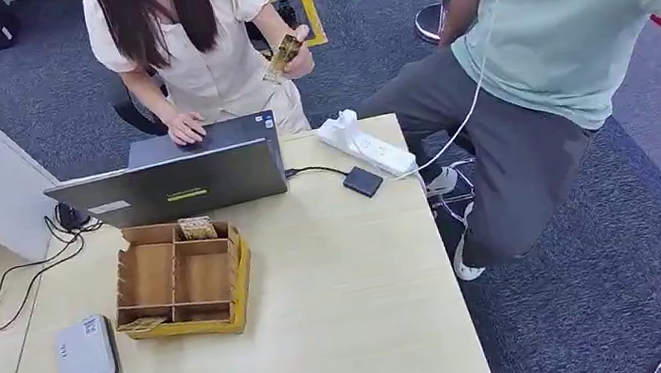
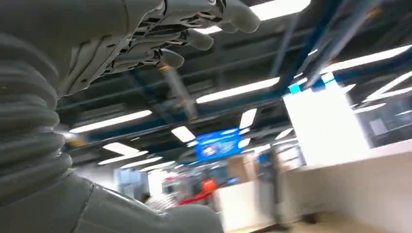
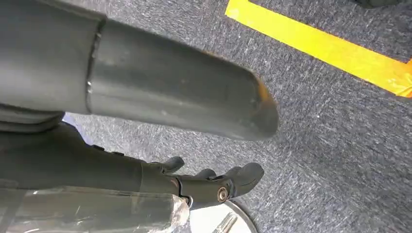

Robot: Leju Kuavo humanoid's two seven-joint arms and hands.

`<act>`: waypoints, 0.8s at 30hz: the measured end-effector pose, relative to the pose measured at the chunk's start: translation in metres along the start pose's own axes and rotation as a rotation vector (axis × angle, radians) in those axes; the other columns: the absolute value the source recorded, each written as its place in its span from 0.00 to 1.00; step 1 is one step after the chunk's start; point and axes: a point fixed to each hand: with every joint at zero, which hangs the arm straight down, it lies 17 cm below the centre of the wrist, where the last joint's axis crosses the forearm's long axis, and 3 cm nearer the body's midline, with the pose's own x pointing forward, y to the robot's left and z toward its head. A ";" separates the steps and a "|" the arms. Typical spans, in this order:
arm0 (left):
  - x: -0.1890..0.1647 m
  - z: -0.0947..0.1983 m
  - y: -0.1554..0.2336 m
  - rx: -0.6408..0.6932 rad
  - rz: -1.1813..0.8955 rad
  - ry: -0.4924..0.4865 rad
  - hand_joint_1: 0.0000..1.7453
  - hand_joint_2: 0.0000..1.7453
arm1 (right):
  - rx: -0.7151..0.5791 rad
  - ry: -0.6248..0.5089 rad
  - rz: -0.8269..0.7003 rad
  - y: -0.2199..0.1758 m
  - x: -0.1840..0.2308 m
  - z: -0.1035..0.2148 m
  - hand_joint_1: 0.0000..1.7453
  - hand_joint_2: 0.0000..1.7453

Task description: Pass the card to the sensor for recognition and then transmit it.

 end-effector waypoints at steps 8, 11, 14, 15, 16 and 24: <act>-0.158 0.064 -0.078 -0.143 -0.143 0.381 0.00 1.00 | 0.006 0.015 0.002 0.003 -0.004 0.001 0.00 0.00; -0.193 0.105 -0.106 -0.219 -0.203 0.479 0.00 1.00 | 0.009 0.009 0.000 0.005 -0.001 0.002 0.00 0.00; -0.210 0.142 -0.128 -0.292 -0.246 0.535 0.00 1.00 | 0.010 0.011 -0.001 0.006 -0.001 0.002 0.00 0.00; -0.213 0.155 -0.134 -0.316 -0.263 0.549 0.00 1.00 | 0.010 0.011 -0.002 0.006 -0.001 0.002 0.00 0.00; -0.215 0.165 -0.139 -0.333 -0.273 0.556 0.00 1.00 | 0.011 0.011 -0.002 0.006 -0.001 0.002 0.00 0.00; -0.214 0.200 -0.159 -0.404 -0.300 0.550 0.00 1.00 | 0.009 0.013 -0.004 0.006 -0.001 0.002 0.00 0.00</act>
